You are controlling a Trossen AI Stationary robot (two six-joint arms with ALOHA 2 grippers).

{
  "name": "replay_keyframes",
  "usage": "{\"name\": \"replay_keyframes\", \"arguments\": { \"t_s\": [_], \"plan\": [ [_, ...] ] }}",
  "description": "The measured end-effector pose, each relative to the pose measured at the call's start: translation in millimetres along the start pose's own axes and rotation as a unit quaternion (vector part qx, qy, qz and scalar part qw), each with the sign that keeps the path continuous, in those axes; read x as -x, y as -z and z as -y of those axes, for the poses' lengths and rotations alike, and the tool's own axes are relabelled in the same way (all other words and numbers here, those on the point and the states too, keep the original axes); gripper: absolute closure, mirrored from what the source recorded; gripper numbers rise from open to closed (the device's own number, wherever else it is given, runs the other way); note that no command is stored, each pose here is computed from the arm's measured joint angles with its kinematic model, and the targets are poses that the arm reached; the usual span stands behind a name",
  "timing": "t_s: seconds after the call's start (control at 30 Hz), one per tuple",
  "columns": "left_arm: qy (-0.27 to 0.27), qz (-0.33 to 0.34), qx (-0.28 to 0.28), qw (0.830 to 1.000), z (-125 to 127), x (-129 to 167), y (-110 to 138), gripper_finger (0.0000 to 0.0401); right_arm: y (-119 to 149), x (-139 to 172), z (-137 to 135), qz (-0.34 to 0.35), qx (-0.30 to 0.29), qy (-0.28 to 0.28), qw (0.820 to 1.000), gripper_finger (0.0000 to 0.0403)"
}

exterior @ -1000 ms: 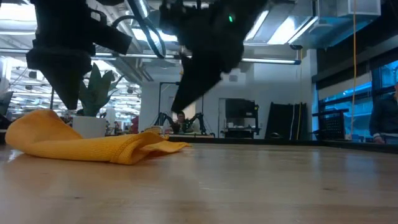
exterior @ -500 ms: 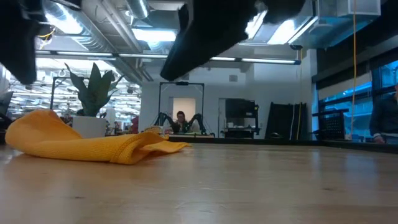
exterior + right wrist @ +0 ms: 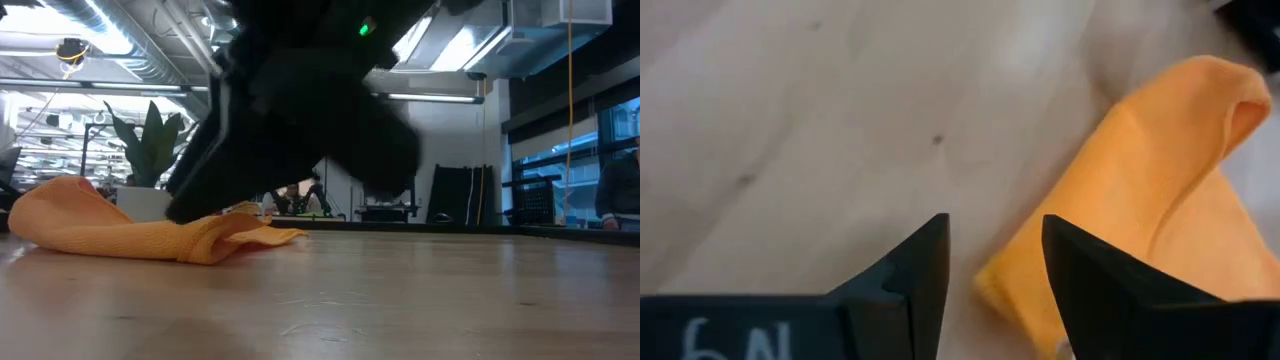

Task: Roll microfiber towels into tight, uniform cylinder then place into a basket
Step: Roll the orange microfiber towel

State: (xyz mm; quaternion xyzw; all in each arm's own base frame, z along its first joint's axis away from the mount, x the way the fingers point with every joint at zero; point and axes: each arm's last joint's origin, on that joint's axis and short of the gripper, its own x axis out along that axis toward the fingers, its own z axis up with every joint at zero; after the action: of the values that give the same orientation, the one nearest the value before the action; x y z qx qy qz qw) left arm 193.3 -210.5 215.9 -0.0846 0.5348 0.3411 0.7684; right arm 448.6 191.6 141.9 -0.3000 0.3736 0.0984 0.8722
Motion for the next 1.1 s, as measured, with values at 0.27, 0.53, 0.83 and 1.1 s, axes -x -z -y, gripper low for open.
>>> {"name": "replay_keyframes", "arguments": {
  "t_s": [0.27, 0.53, 0.83, 1.1],
  "plan": [
    [0.006, 0.007, 0.003, 1.000, 0.9, 1.9, 3.8, 0.0317, 18.6, -24.8, 11.7, -0.028, -0.026, 0.009, 0.999, 0.0241],
    [0.007, 0.007, 0.004, 1.000, 1.2, 1.8, 3.6, 0.0317, 27.3, -30.3, 19.1, -0.052, -0.091, 0.011, 0.994, 0.0241],
    [0.014, 0.031, 0.005, 0.999, 2.7, 1.9, 2.3, 0.0317, 33.2, -29.2, 20.0, -0.086, -0.132, 0.044, 0.987, 0.0286],
    [0.075, 0.064, -0.138, 0.986, 16.4, -19.8, 11.3, 0.0317, 35.4, -29.9, 21.4, -0.091, -0.135, 0.041, 0.986, 0.0390]
  ]
}}
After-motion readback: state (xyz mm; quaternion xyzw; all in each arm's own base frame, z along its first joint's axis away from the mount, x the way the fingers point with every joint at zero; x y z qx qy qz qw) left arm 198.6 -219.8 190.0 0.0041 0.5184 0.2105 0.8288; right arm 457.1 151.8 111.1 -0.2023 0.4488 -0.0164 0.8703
